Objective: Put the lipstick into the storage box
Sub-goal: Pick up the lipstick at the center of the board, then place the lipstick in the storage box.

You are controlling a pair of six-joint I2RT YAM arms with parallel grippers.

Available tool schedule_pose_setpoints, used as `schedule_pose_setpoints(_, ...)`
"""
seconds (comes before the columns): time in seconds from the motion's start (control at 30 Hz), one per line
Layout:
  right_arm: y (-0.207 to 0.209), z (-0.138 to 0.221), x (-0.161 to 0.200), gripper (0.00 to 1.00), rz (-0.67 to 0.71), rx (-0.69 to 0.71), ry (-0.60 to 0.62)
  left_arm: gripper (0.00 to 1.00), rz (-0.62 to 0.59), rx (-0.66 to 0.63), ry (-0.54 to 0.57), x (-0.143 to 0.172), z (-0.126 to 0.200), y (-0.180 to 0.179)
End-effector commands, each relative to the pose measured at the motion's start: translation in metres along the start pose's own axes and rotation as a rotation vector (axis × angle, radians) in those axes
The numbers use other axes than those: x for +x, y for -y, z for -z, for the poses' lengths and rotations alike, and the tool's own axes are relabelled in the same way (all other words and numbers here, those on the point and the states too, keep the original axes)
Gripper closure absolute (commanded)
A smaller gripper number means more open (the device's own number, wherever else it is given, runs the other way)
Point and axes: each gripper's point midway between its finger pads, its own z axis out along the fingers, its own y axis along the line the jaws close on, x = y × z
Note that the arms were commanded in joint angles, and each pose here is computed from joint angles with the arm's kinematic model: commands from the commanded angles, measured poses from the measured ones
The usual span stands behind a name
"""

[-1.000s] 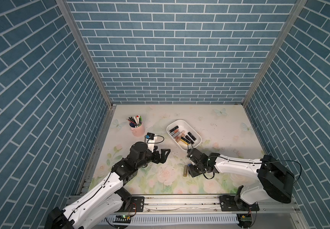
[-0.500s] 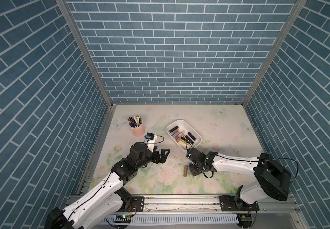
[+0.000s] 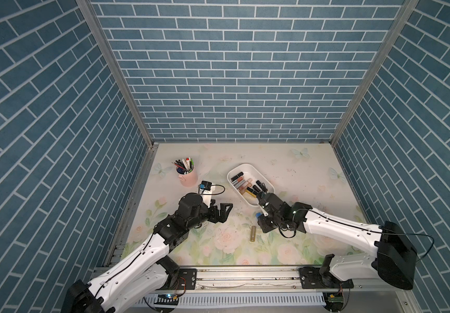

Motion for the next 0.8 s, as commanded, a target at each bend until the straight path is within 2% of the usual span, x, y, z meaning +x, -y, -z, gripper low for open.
schedule_pose_setpoints(0.0, 0.009, 0.025, -0.047, 0.87, -0.009, -0.035, 0.103, 0.00, -0.026, 0.022, 0.032, -0.014, 0.002, 0.009)
schedule_pose_setpoints(0.13, 0.038, 0.016, -0.092, 0.86, 0.041, 0.048, 0.118, 0.00, -0.027, 0.022, 0.034, -0.015, 0.004, 0.009)
schedule_pose_setpoints(0.3, 0.059, -0.025, -0.121, 0.86, 0.134, 0.108, 0.075, 0.00, -0.020, 0.025, 0.037, -0.016, 0.005, 0.010)
schedule_pose_setpoints(0.53, 0.099, -0.076, -0.123, 0.84, 0.162, 0.215, -0.026, 0.00, -0.011, 0.046, -0.011, -0.003, -0.002, 0.014)
schedule_pose_setpoints(0.77, 0.109, -0.094, -0.120, 0.79, 0.177, 0.231, -0.062, 0.00, -0.018, 0.038, -0.031, 0.002, -0.006, 0.013)
